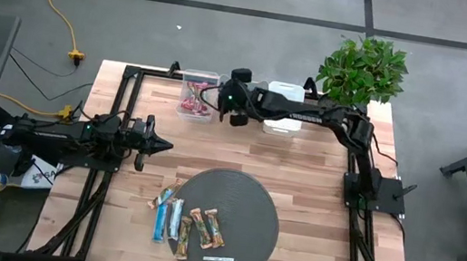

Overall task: Pick and place Granola Bars by type
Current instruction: Put the blue granola bar into the gray bin

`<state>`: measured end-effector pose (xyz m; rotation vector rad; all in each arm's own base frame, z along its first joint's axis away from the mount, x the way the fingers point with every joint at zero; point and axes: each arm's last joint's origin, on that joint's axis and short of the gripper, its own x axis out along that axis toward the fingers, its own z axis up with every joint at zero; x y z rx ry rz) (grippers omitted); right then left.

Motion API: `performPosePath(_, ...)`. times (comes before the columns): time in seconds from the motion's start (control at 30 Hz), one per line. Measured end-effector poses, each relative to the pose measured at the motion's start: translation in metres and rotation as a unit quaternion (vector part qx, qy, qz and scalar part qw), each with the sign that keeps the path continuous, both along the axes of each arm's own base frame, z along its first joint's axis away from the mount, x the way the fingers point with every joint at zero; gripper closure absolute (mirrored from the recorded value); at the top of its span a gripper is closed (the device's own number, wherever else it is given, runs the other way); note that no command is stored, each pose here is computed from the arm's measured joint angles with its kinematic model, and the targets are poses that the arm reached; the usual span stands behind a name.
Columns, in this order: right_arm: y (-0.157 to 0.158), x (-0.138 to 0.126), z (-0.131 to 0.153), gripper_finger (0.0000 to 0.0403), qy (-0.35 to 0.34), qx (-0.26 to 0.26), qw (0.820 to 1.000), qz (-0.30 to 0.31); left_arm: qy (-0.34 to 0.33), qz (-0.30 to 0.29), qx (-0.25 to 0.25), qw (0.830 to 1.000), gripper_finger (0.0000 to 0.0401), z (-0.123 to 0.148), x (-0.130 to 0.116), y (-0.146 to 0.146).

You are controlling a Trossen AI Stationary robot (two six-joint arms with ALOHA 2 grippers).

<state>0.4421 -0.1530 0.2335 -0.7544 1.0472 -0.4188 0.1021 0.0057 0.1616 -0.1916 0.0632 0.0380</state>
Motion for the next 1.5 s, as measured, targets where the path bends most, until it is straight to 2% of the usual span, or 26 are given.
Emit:
performPosePath(0.17,-0.014,-0.005,-0.002,0.0346,0.007,0.012,1.0,0.005,0.0,0.0,0.0,1.0,0.0401,0.0,0.0,0.0)
performPosePath(0.47,-0.046,-0.021,-0.008,0.0346,-0.016,0.094,0.995,-0.025,0.0,0.0,0.0,1.0,0.0401,0.0,0.0,0.0)
performPosePath(0.73,-0.048,-0.02,-0.025,0.0346,-0.011,0.156,0.988,-0.001,0.0,0.0,0.0,1.0,0.0401,0.0,0.0,0.0)
performPosePath(0.9,-0.05,-0.017,-0.038,0.0346,-0.021,0.193,0.981,-0.015,0.0,0.0,0.0,1.0,0.0401,0.0,0.0,0.0)
performPosePath(1.0,-0.052,-0.018,-0.04,0.0346,-0.028,0.202,0.979,-0.023,0.0,0.0,0.0,1.0,0.0401,0.0,0.0,0.0)
performPosePath(1.17,-0.055,-0.014,-0.037,0.0346,-0.053,0.189,0.98,-0.021,0.0,0.0,0.0,1.0,0.0401,0.0,0.0,0.0)
performPosePath(1.5,-0.055,-0.014,-0.037,0.0346,-0.055,0.19,0.98,-0.025,0.0,0.0,0.0,1.0,0.0401,0.0,0.0,0.0)
